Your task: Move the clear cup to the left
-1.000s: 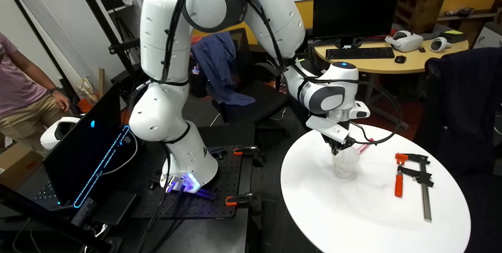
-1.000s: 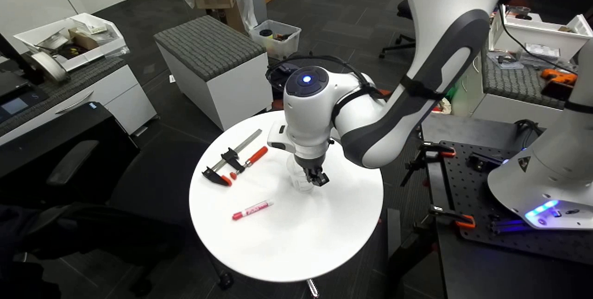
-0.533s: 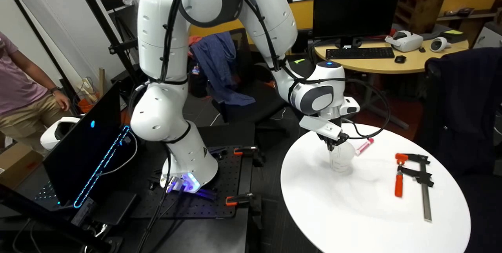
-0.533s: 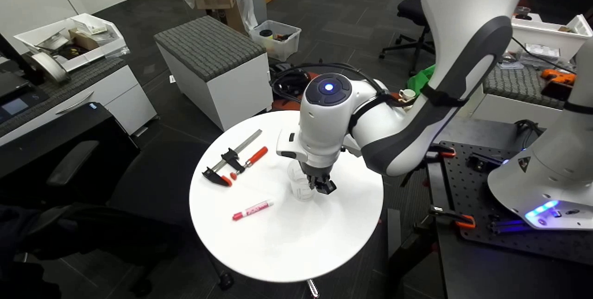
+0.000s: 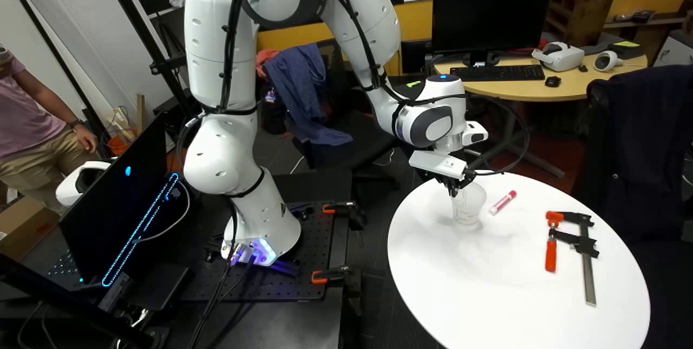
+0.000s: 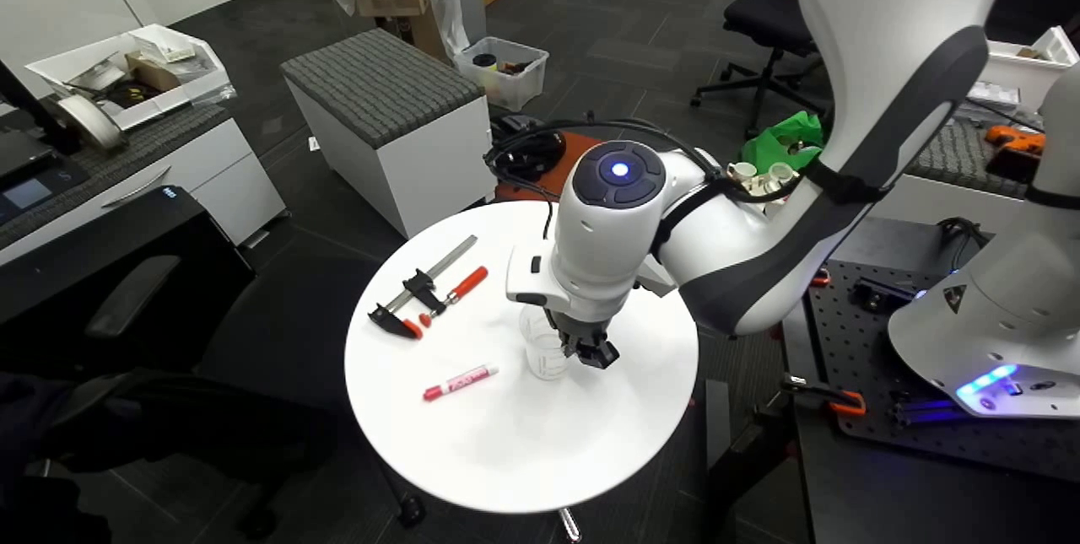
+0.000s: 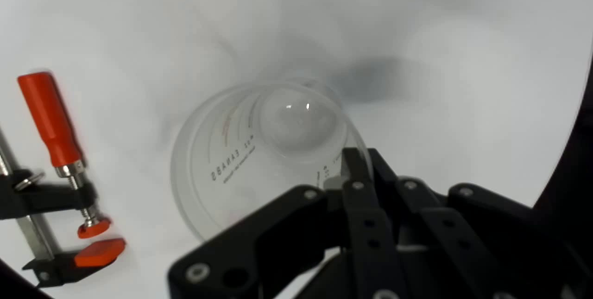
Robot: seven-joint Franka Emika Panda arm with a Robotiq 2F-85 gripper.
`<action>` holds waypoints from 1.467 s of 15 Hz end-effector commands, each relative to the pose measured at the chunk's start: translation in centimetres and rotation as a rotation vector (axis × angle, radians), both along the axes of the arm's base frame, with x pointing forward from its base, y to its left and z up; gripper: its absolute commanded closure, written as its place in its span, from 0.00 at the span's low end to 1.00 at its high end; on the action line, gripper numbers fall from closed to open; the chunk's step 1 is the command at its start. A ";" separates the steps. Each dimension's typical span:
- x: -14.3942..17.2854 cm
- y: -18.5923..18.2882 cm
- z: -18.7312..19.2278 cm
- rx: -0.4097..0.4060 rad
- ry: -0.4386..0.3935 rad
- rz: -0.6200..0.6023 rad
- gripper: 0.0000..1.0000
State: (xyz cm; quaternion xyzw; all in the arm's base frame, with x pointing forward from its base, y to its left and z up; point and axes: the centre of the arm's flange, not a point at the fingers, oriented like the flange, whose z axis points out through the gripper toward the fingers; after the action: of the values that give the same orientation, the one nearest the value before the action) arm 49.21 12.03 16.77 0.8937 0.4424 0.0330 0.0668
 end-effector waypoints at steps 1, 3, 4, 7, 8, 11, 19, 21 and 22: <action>-1.1 1.2 0.9 0.001 -0.019 0.021 0.98; -1.0 1.7 0.7 0.008 -0.009 0.033 0.98; -1.0 2.0 0.6 0.010 -0.002 0.040 0.98; -1.0 2.7 0.4 0.013 0.003 0.055 0.98; -1.0 2.8 0.4 0.015 0.004 0.057 0.98; -1.0 3.1 0.3 0.021 0.010 0.059 0.98; -0.8 3.4 0.0 0.023 0.031 0.052 0.45; -0.9 3.3 0.1 0.026 0.031 0.044 0.31; -0.9 3.3 0.2 0.026 0.032 0.037 0.24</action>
State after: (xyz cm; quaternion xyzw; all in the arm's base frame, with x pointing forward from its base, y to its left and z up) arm 48.11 15.33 16.37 0.8841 0.4634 0.0317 0.0513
